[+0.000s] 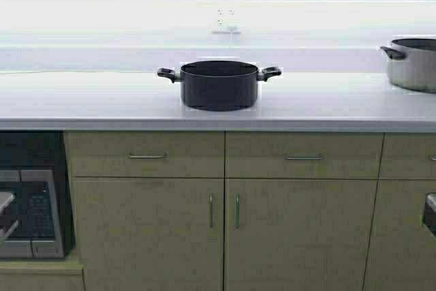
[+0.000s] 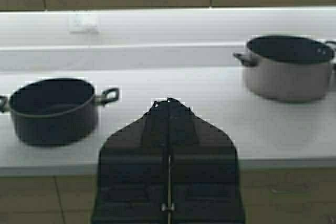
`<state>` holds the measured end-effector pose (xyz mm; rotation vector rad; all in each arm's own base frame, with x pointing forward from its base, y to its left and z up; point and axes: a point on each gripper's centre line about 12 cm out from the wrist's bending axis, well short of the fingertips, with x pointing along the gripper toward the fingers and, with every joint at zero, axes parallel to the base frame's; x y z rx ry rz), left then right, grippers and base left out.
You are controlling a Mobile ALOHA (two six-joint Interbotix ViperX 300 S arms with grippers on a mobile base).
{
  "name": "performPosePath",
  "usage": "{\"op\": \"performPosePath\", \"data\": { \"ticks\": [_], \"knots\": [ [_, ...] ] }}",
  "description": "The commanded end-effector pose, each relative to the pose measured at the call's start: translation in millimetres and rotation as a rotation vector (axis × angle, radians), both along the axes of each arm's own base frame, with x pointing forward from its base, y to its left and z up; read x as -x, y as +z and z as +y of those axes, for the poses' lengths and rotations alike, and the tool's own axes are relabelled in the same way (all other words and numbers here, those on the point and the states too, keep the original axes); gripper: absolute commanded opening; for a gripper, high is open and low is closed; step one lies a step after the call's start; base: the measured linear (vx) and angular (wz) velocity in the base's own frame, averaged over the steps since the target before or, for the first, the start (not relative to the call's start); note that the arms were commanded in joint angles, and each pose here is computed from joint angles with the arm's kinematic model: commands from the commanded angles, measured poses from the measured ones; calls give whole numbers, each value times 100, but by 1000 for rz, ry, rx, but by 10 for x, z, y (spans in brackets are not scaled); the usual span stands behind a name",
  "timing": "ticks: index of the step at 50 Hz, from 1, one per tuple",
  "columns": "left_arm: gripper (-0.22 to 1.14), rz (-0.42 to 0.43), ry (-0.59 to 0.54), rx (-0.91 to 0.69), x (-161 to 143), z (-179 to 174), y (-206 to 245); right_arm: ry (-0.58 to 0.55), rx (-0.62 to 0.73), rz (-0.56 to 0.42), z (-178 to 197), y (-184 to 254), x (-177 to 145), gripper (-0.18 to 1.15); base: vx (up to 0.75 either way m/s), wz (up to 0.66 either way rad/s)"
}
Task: Open the cabinet, put the pot inside, then close it
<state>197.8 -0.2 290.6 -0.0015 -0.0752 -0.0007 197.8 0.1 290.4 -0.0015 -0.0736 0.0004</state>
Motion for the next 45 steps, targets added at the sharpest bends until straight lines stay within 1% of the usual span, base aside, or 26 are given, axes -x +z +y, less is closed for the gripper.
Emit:
{"op": "performPosePath", "data": {
  "ticks": [1,3,5,10,14,31,36,41,45],
  "knots": [
    [-2,38,-7,-1,-61,-11,-26,7,-11,20,14,-30,-24,3,1,-1],
    [4,38,-8,0,-62,-14,-21,8,-15,29,14,-42,-27,9,2,0],
    [7,41,-8,0,-64,-14,-26,8,-23,32,14,-40,-26,9,3,0],
    [4,45,-8,0,-64,-14,-30,10,-35,42,18,-34,-32,5,6,1],
    [2,49,-8,2,-62,-14,-44,9,-33,46,15,-37,-36,5,11,1],
    [3,57,-8,2,-81,-14,-54,10,-29,42,16,-9,-52,5,14,3],
    [3,49,-9,-1,-76,-14,-32,10,-29,49,17,-33,-51,5,15,2],
    [3,41,-8,5,-67,-14,-3,11,-28,37,17,4,-45,5,19,1],
    [3,66,-9,8,-39,-14,-51,14,-14,46,24,-22,-55,5,25,-7]
  ]
}}
